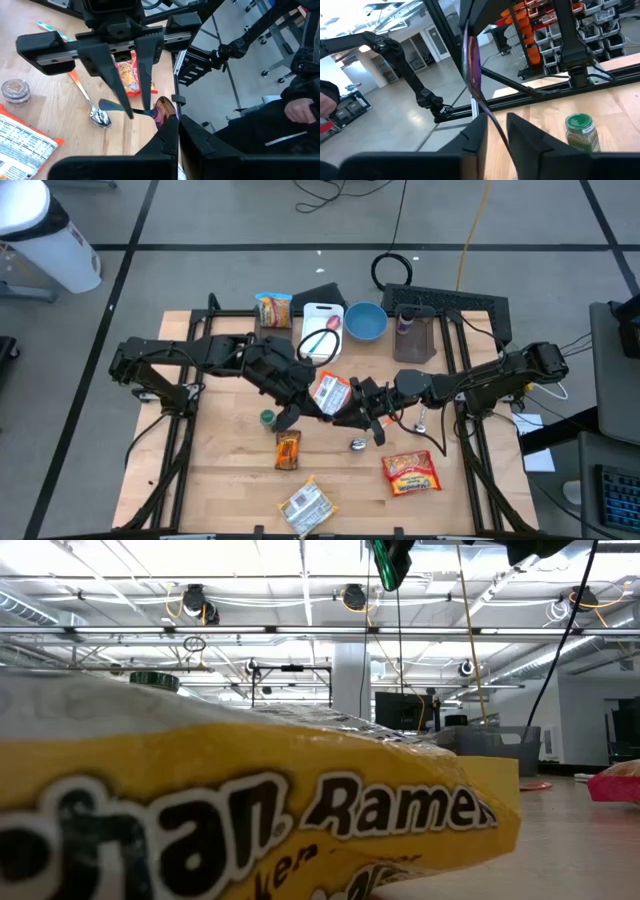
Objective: Pick & Place Food Item
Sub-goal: Put the blue spoon into the white bin
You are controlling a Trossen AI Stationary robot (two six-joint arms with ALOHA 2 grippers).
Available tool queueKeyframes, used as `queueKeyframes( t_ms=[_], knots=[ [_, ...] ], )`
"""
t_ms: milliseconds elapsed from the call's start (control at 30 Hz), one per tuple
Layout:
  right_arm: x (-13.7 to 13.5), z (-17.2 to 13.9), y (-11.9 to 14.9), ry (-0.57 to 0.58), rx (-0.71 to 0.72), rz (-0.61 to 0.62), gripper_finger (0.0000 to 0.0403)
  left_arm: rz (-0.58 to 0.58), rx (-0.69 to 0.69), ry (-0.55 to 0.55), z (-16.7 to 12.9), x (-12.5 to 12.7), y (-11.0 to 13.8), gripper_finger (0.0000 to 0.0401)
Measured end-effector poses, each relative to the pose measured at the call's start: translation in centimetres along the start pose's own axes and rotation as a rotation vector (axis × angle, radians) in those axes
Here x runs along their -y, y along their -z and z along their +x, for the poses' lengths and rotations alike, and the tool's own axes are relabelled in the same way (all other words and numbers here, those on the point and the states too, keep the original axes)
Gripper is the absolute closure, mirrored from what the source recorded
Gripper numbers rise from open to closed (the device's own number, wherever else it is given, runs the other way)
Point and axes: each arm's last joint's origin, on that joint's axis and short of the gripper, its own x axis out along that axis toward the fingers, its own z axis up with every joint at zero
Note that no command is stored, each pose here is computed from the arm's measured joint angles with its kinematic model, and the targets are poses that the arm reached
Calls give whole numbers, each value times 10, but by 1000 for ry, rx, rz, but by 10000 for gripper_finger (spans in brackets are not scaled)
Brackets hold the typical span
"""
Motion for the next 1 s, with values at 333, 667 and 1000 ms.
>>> queueKeyframes(
  t_ms=[333, 667, 1000],
  knots=[
    [-1, 0, 0, -12, -5, -7, 395, 10, 1, -4, 0, 0, 0, 396],
    [0, 0, 0, 6, 3, -4, 402, 0, 32, -45, -1, -4, -3, 383],
    [-1, 0, -4, 11, 48, 0, 402, -56, 88, -59, -6, -16, -12, 284]
  ],
)
